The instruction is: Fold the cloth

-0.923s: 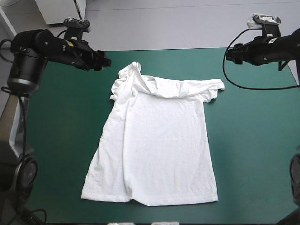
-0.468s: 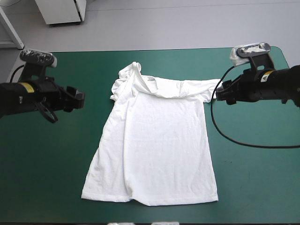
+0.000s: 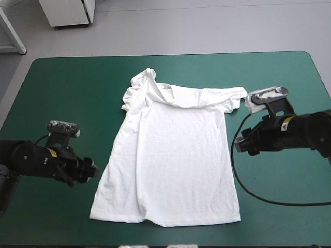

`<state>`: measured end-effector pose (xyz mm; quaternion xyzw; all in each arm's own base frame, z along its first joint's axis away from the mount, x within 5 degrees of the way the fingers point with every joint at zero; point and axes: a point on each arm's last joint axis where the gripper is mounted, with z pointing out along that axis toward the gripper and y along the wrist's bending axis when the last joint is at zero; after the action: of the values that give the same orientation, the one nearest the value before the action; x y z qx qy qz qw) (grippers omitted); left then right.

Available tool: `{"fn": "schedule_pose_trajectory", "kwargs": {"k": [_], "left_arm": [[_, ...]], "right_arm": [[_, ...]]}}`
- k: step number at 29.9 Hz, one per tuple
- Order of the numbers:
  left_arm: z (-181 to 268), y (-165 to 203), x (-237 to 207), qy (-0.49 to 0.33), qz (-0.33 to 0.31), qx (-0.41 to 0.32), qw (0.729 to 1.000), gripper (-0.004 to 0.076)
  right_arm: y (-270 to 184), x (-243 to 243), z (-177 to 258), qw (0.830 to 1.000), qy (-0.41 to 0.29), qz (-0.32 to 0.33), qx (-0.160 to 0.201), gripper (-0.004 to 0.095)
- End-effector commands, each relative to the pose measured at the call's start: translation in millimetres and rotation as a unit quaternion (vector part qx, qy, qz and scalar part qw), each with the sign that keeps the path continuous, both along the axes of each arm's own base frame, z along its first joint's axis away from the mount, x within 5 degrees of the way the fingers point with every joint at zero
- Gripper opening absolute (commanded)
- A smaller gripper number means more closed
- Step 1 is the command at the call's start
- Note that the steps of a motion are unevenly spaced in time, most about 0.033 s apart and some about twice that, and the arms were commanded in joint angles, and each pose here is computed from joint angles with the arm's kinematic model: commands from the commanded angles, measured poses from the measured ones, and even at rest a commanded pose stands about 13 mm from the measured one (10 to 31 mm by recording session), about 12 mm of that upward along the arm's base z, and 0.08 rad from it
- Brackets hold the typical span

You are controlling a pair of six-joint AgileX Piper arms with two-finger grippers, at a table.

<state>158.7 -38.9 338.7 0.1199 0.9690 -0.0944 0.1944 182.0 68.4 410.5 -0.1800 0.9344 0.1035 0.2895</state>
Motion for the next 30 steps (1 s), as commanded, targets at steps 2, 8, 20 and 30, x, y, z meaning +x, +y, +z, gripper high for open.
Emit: {"fn": "schedule_pose_trajectory", "kwargs": {"k": [2, 8, 20, 30], "left_arm": [[-30, -4, -15, 0.071, -0.01, -0.007, 0.997, 0.0482], [-59, -10, -27, 0.124, -0.033, 0.016, 0.992, 0.0482], [-98, -11, -29, 0.131, -0.034, 0.04, 0.99, 0.0482], [-137, -17, -8, 0.163, -0.021, 0.043, 0.985, 0.0482]], "right_arm": [[-2, -13, -15, 1.0, 0.017, 0.004, -0.005, 0.063], [-3, -24, -40, 0.998, 0.056, 0.007, 0.0, 0.063], [-5, -33, -88, 0.991, 0.133, 0.015, -0.026, 0.0622], [-5, -40, -107, 0.988, 0.144, 0.041, -0.04, 0.0594]]}}
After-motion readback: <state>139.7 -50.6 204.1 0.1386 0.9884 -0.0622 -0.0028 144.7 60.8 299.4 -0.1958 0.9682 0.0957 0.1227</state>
